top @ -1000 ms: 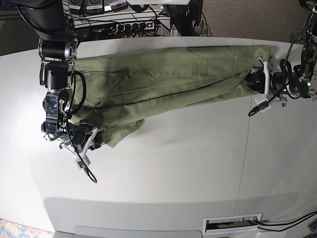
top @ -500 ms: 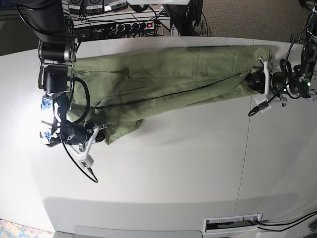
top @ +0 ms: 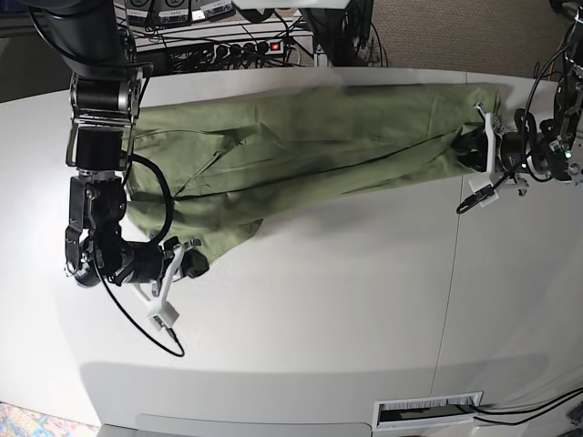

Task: Fold the T-shirt properly
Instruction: 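Release and regrasp the strip end with the right gripper, smoothing it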

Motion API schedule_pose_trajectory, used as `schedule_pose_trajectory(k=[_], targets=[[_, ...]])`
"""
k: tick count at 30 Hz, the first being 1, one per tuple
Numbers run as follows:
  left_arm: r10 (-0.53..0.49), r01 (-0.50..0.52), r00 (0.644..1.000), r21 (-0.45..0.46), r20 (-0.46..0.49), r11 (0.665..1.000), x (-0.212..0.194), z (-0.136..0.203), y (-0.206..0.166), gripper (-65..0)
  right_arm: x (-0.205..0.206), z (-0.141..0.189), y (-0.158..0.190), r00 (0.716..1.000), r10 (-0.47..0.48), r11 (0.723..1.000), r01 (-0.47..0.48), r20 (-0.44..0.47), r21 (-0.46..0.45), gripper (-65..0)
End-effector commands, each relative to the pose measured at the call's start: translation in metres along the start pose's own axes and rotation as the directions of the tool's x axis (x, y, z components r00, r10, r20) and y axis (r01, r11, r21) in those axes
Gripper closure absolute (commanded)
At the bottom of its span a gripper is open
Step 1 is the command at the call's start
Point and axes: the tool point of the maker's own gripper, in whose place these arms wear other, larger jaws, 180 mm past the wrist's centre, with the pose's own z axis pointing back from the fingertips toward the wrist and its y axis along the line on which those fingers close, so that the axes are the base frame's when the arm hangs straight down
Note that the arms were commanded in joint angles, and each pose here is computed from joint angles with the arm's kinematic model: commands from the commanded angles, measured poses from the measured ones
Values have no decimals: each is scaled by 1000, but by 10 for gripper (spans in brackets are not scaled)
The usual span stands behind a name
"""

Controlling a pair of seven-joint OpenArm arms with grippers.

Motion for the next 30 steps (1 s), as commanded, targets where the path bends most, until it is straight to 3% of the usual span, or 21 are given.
schedule_pose_trajectory(k=[1, 2, 4, 5, 8, 12, 16, 21, 30], targets=[[-11, 15, 997, 44, -83, 999, -16, 6, 11, -181, 21, 11, -10, 998, 37, 998, -35, 42, -52, 0], [-11, 15, 997, 44, -82, 999, -16, 6, 11, -181, 18, 11, -18, 998, 53, 994, -51, 22, -94, -22], [-12, 15, 997, 44, -80, 999, -16, 6, 11, -181, 17, 11, -31, 994, 108, 978, -107, -2, -178, -202], [-12, 15, 997, 44, -72, 999, -14, 6, 11, -181, 19, 10, -35, 989, 147, 966, -145, -7, -213, -236], [-12, 15, 998, 44, -64, 999, -13, 6, 11, -181, 23, 1, -40, 955, 288, 911, -297, -72, -288, -237], [-12, 15, 998, 44, -66, 999, -13, 6, 11, -181, 19, -15, -34, 884, 424, 835, -466, -199, -293, -237], [-12, 15, 998, 44, -67, 999, -14, 6, 11, -181, 16, -21, -34, 842, 469, 796, -534, -268, -284, -237], [-12, 15, 998, 44, -67, 999, -13, 6, 11, -181, 8, -16, -42, 841, 450, 798, -529, -299, -289, -237], [-12, 15, 998, 44, -65, 999, -13, 6, 11, -181, -31, -30, -48, 917, 299, 913, -355, -262, -201, -236]])
